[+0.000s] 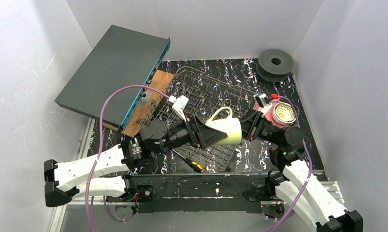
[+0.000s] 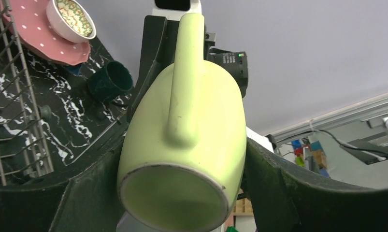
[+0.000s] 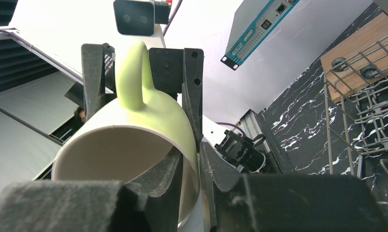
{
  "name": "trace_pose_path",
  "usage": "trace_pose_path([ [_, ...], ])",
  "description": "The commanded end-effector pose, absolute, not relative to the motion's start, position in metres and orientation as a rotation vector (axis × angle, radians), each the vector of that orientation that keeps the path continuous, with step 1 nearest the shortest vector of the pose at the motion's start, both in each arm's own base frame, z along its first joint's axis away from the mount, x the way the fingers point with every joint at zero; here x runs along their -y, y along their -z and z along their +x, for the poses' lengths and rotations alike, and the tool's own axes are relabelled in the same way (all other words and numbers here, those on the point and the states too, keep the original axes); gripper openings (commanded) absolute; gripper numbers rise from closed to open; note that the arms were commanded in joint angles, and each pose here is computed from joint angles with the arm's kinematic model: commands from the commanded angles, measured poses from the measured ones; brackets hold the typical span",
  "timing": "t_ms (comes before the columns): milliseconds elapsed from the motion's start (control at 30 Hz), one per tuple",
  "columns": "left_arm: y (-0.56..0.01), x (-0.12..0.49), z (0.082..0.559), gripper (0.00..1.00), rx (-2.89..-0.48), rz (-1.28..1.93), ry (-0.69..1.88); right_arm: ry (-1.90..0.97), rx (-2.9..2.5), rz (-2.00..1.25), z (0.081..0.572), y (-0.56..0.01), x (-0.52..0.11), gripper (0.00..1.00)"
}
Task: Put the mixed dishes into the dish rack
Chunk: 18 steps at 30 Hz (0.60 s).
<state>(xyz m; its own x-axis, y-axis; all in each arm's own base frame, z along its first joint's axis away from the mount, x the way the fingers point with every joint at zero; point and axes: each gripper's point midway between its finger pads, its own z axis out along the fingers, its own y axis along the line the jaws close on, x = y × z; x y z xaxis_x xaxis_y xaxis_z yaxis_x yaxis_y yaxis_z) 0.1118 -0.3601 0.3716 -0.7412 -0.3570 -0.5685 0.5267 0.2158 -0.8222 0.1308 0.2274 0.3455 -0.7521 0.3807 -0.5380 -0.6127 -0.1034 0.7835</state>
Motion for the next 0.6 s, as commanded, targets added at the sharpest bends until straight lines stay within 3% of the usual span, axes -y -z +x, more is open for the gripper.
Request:
trace_pose_path([
  [0, -0.408, 0.344, 0.112, 0.15, -1.618, 0.149, 1.648, -1.896, -1.464, -0.292, 0.128, -0.350, -0.226, 0.37],
  [167, -0.401, 0.334, 0.115, 0.00, -1.644, 0.141, 1.590, -1.873, -1.498, -0.284, 0.132, -0.344, -0.228, 0.74],
  [300, -0.393, 0.317, 0.122, 0.00, -1.680, 0.113, 1.492, -1.801, -1.602, -0.243, 0.143, -0.327, -0.229, 0.98],
  [567, -0.365, 0.253, 0.150, 0.00, -1.875, 0.120, 0.974, -1.529, -1.858, -0.090, 0.166, -0.288, -0.218, 0.98],
])
